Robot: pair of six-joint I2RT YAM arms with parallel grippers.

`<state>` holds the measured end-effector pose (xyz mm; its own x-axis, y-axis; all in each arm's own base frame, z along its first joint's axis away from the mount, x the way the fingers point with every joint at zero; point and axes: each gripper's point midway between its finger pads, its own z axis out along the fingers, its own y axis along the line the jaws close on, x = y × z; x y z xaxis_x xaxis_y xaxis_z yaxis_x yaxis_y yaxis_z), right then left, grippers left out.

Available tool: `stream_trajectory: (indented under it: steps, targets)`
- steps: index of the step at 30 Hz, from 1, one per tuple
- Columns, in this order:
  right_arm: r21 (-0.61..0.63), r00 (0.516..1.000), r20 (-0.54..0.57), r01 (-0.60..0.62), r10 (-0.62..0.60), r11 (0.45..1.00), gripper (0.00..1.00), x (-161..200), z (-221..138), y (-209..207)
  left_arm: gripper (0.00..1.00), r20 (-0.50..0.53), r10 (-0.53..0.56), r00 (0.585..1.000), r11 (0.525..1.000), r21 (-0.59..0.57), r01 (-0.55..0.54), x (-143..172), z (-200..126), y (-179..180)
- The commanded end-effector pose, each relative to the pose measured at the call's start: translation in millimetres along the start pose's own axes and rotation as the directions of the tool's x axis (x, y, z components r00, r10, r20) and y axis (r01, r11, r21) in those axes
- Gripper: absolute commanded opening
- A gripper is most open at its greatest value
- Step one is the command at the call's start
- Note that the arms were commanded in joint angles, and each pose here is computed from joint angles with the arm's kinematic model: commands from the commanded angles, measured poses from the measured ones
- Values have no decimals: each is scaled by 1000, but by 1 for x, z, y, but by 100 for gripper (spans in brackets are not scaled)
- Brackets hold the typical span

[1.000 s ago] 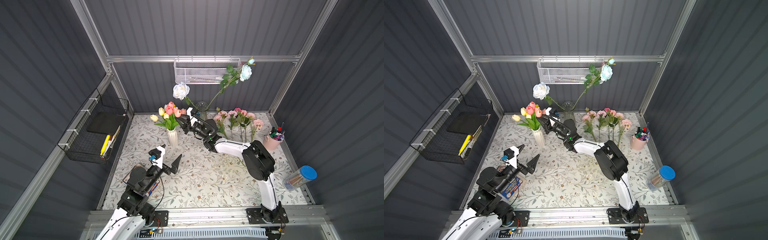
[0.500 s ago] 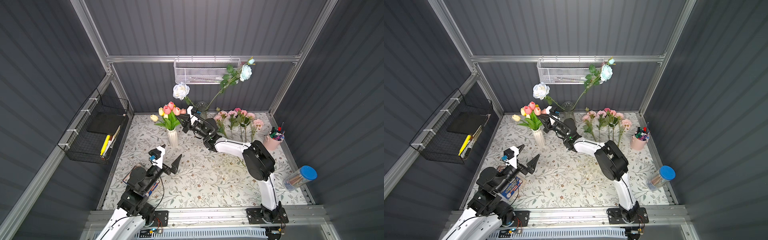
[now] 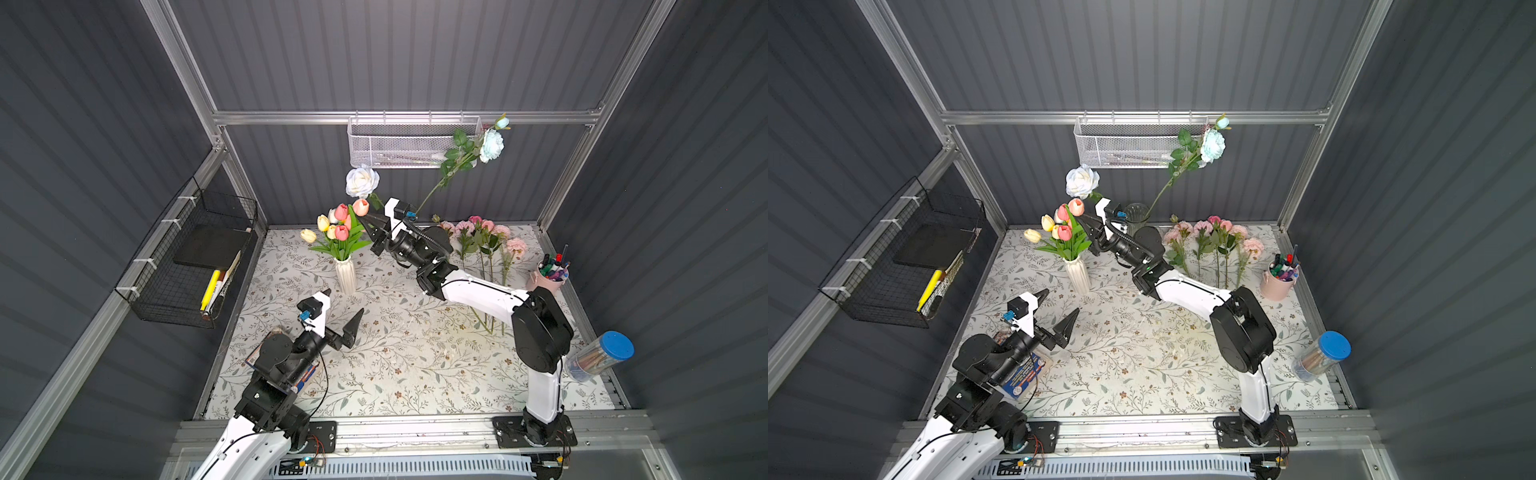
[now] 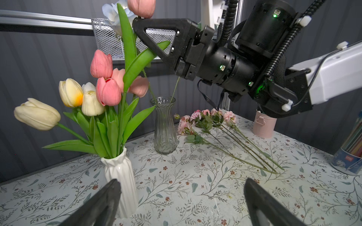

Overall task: Pick out pink flowers from the vase
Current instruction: Pick up the flower from the vase.

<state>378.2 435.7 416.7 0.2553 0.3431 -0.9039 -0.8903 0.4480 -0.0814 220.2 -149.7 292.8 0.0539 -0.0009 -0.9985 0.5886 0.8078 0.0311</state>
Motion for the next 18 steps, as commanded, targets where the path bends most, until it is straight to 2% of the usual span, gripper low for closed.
stream_trajectory:
  steps: [1, 6, 18]
  targets:
    - [1, 999, -24, 31, -31, 1000, 3, -8, -4, 1, 99, 16, 18, 1000, 1000, 6, -18, -2, -2, -1]
    - [-2, 996, -50, 79, -79, 997, 0, -33, -9, 5, 99, 20, 20, 1000, 1000, 3, -20, -4, -3, -1]
    - [9, 986, -67, 157, -156, 988, 0, -122, -36, 19, 99, 23, 20, 1000, 1000, 4, -20, -5, -3, -1]
